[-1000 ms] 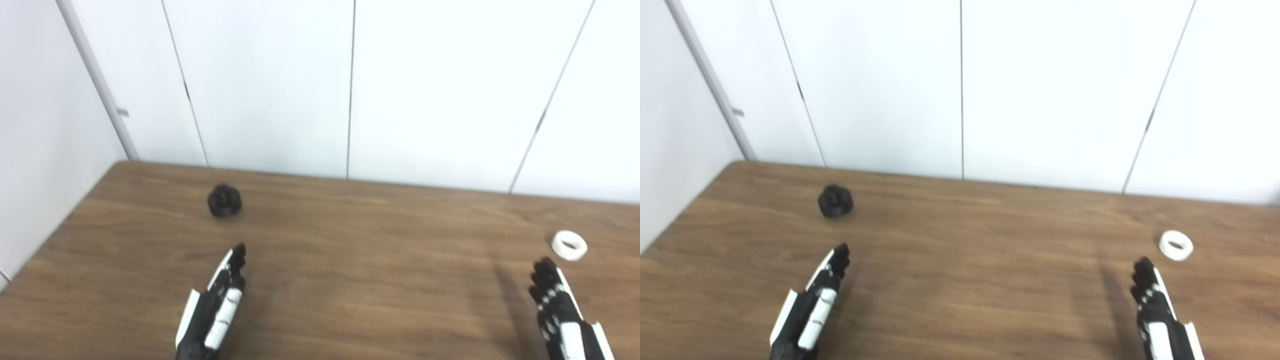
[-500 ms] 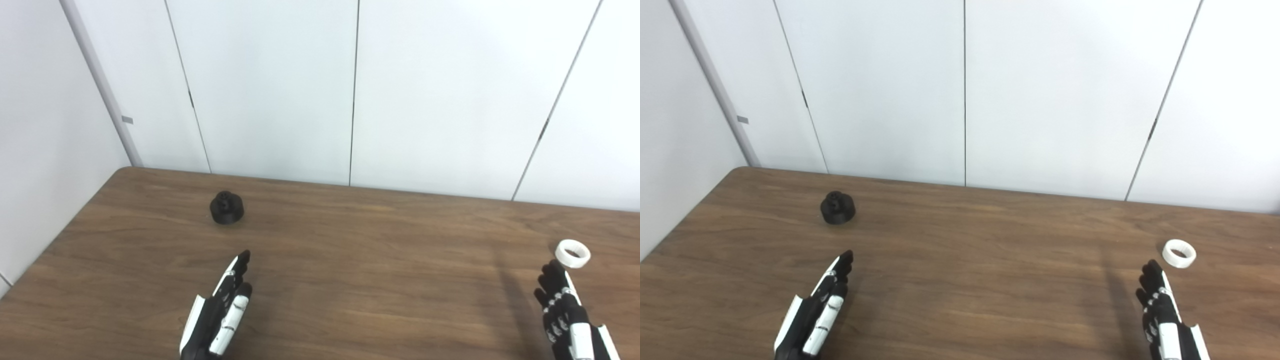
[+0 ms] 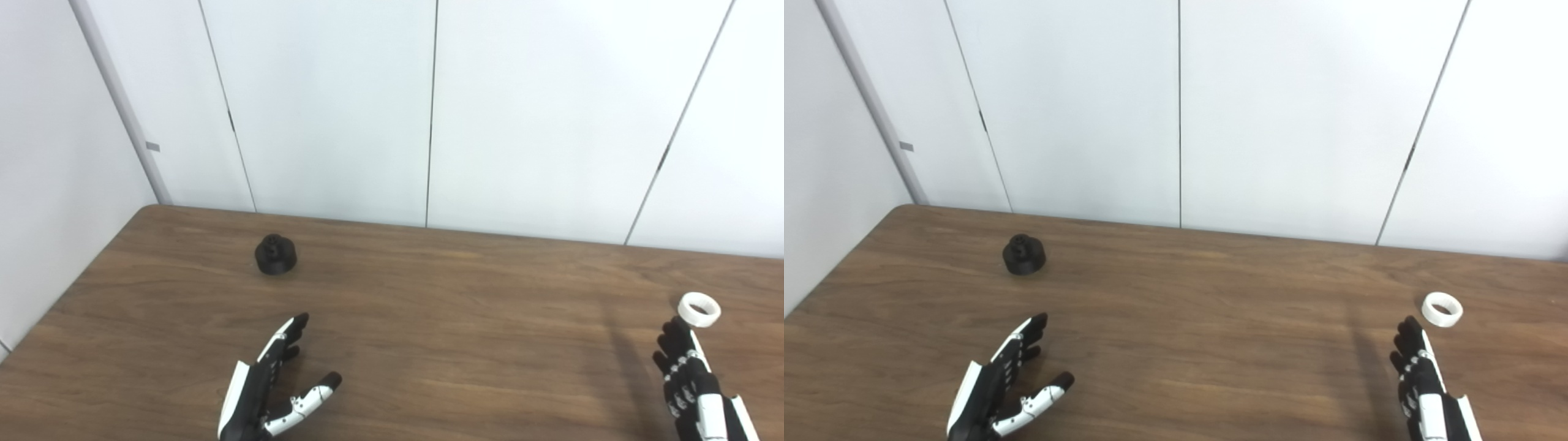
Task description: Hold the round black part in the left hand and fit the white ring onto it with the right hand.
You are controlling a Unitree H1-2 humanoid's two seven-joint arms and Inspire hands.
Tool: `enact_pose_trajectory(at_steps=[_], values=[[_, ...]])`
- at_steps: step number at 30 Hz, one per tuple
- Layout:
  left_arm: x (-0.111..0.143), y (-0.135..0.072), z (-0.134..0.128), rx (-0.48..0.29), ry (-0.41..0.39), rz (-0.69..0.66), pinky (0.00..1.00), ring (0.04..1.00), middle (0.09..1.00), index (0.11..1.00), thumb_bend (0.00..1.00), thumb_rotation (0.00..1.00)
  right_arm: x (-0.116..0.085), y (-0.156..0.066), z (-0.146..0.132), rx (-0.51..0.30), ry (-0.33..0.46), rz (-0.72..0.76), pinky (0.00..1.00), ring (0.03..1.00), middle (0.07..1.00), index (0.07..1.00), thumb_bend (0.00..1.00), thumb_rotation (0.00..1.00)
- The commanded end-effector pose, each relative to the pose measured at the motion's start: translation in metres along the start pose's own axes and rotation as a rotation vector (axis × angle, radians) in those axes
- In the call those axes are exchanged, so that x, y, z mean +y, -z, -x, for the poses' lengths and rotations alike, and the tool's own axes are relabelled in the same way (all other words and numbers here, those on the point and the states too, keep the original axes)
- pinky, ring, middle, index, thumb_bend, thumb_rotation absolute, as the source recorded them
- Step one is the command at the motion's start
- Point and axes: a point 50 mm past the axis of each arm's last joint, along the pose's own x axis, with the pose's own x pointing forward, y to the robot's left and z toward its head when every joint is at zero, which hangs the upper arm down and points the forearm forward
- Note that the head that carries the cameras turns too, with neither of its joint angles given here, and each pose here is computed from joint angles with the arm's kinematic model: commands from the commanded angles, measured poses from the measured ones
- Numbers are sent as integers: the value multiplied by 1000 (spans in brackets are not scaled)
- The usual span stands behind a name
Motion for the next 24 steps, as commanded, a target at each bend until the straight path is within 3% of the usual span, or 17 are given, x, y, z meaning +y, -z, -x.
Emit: enact_pose_trajectory(at_steps=[1, 7, 10, 16, 24], values=[[12, -14, -21, -36, -83, -73, 908, 933, 921, 898, 886, 241, 0, 55, 48, 220, 42, -33, 1000, 1000, 1000, 1000, 447, 1000], [39, -29, -54, -79, -160, -345, 976, 965, 923, 875, 923, 284, 2, 55, 48, 216, 40, -46, 1000, 1000, 1000, 1000, 466, 1000], [48, -33, -69, -72, -194, -431, 965, 972, 924, 863, 921, 304, 4, 54, 48, 211, 42, -37, 1000, 1000, 996, 1000, 474, 1000], [60, -32, -93, -58, -233, -529, 907, 963, 915, 826, 915, 359, 3, 55, 48, 205, 40, -47, 1000, 1000, 998, 1000, 486, 969], [73, -32, -116, -26, -254, -610, 939, 968, 918, 819, 915, 370, 3, 54, 48, 212, 43, -44, 1000, 1000, 993, 998, 519, 950]])
